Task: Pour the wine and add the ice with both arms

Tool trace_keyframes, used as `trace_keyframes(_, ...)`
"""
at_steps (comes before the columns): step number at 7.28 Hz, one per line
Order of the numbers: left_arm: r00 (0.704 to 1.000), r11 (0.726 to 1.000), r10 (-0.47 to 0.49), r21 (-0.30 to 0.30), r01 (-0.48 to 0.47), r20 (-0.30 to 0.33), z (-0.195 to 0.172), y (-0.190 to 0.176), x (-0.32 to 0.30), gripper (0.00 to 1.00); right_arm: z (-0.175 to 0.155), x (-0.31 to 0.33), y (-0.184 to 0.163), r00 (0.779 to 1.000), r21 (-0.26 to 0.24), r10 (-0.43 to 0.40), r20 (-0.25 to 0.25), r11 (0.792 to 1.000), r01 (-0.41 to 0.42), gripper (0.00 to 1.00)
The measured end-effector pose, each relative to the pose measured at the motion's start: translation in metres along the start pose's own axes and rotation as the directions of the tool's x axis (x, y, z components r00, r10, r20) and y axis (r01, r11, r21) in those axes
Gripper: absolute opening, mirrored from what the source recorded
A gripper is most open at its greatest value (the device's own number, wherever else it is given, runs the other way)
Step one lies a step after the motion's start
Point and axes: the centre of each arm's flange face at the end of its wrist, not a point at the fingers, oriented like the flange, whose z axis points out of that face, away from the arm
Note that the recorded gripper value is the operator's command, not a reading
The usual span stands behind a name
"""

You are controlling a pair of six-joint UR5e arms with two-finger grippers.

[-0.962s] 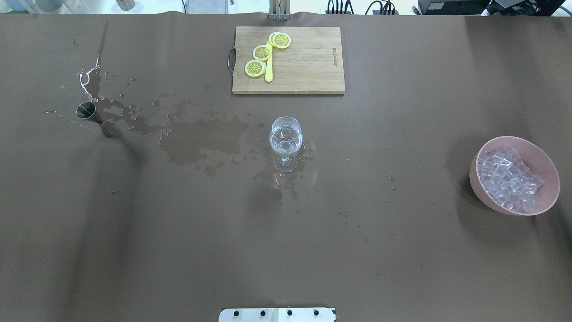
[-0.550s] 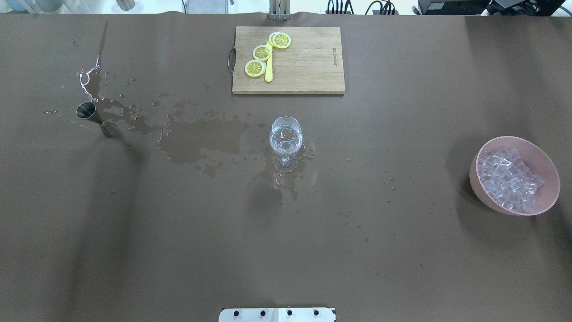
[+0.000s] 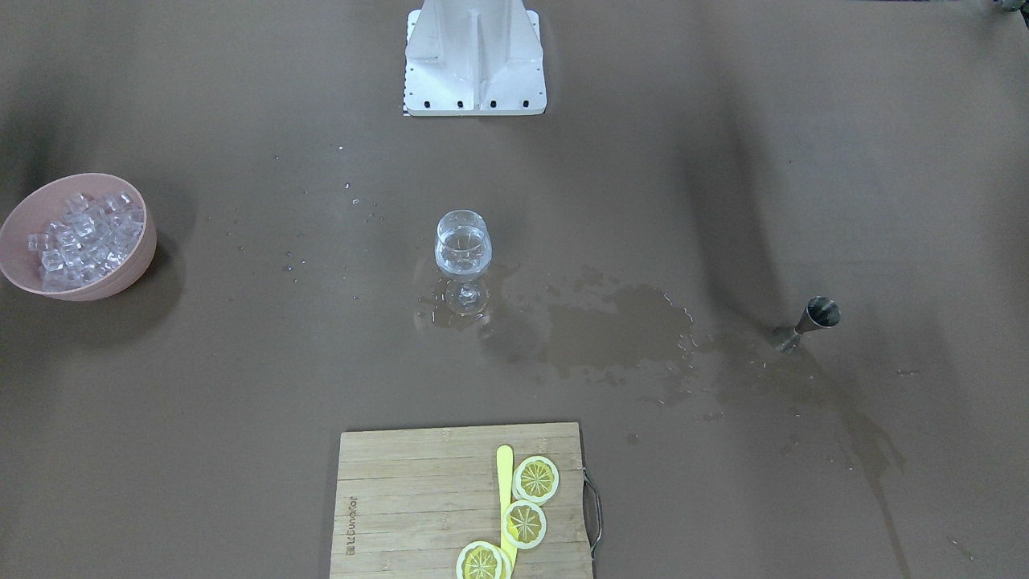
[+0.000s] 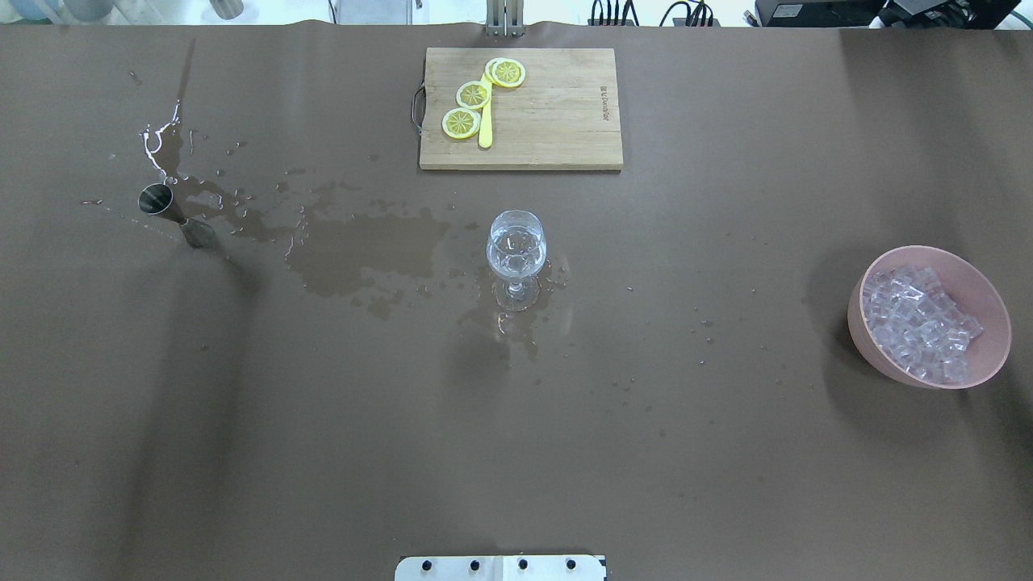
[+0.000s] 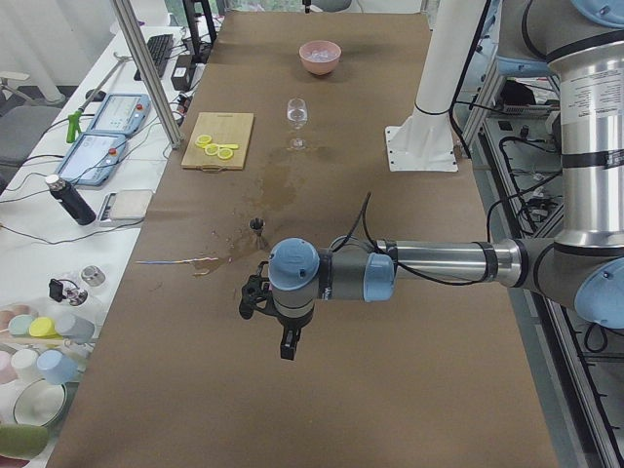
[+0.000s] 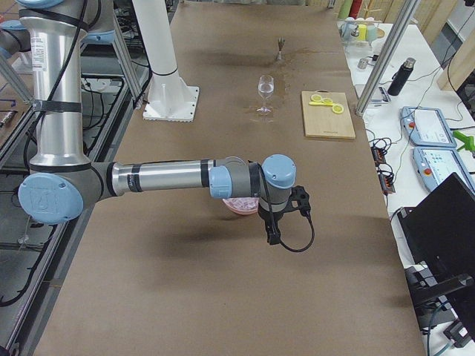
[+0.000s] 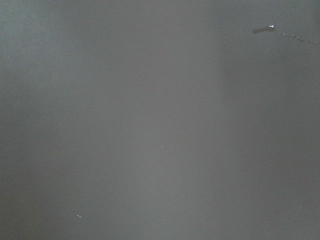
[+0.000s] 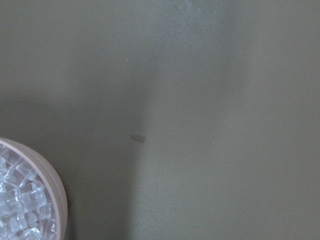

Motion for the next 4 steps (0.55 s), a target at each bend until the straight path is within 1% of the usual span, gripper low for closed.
trace_keyframes(4, 1.0, 1.0, 0.002, 0.002, -0.002, 0.0, -0.0007, -0.0001, 0.0007, 0.98, 0.0002, -0.0003, -0.0003, 1.0, 0.002, -0.003, 0.0, 1.0, 0.003, 1.0)
